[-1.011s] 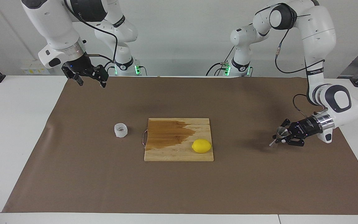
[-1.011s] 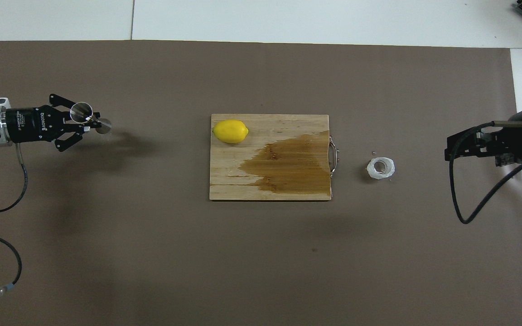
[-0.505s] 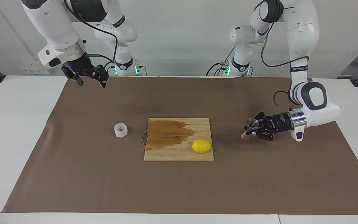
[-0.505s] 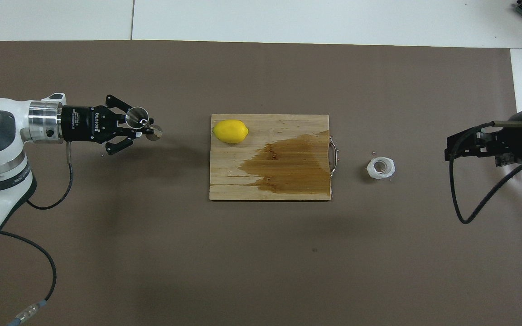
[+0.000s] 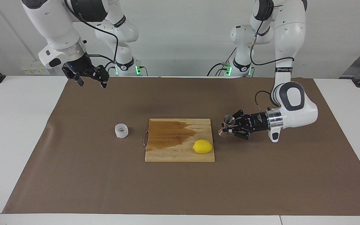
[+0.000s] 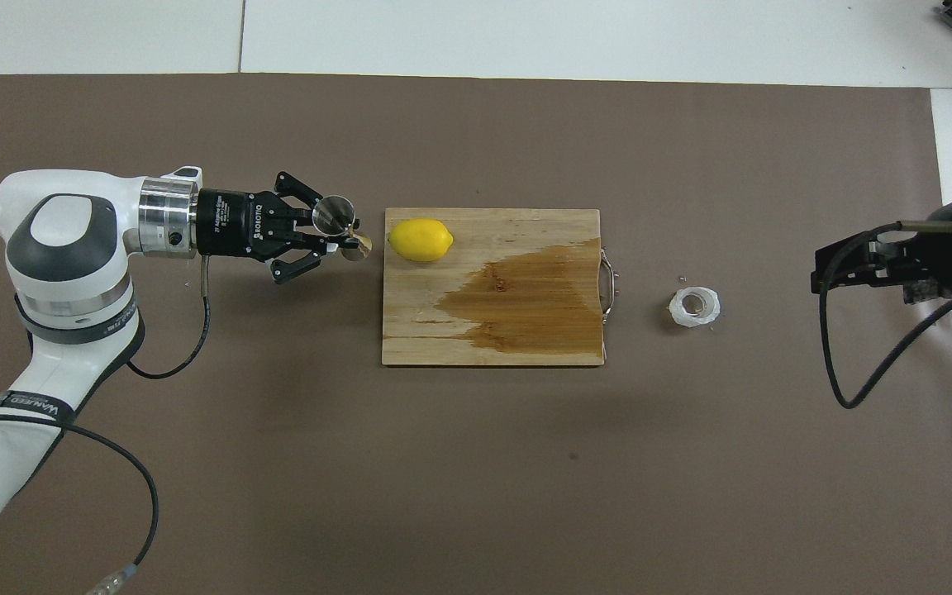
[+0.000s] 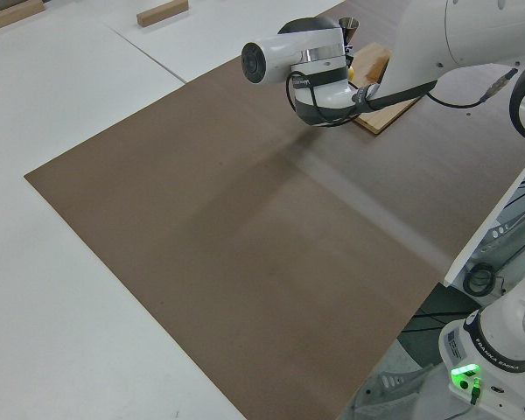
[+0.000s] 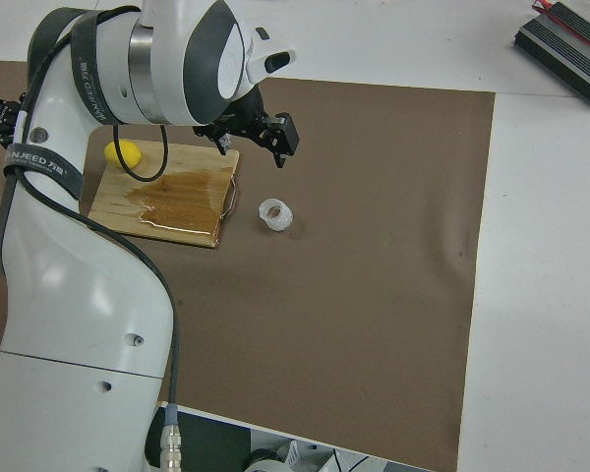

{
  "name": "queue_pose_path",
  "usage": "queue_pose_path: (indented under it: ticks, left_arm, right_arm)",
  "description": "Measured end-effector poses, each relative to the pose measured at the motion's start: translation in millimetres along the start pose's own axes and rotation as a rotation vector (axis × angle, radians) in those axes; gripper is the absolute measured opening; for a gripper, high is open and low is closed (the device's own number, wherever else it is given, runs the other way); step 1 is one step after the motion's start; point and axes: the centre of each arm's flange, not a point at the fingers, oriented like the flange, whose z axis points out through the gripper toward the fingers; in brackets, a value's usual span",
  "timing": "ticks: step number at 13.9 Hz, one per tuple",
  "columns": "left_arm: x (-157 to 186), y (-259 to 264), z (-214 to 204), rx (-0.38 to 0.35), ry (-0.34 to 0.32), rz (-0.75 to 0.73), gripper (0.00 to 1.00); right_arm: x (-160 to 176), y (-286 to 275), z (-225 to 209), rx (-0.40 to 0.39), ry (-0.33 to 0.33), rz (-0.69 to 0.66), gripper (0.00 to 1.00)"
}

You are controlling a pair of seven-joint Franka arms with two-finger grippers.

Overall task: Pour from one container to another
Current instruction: 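Carry the metal cup with the left gripper over the wooden board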

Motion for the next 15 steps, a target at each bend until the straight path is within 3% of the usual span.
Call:
queue_pose_path:
  ticks: [3, 10, 15]
  left_arm:
    - [-22.1, -5.1, 32.0, 0.011, -0.025, 0.006, 0.21]
    - [-38.9, -22.3, 128.4, -0.098, -0.043, -0.039, 0.21]
    - [-22.8, -43.1, 164.4, -0.146, -0.047, 0.000, 0.21]
  right_arm:
    - [0.0, 0.0, 0.0, 0.000, 0.000, 0.000, 1.00]
    - [0.0, 0.0, 0.0, 0.000, 0.000, 0.000, 1.00]
    - [0.0, 0.0, 0.0, 0.000, 0.000, 0.000, 1.00]
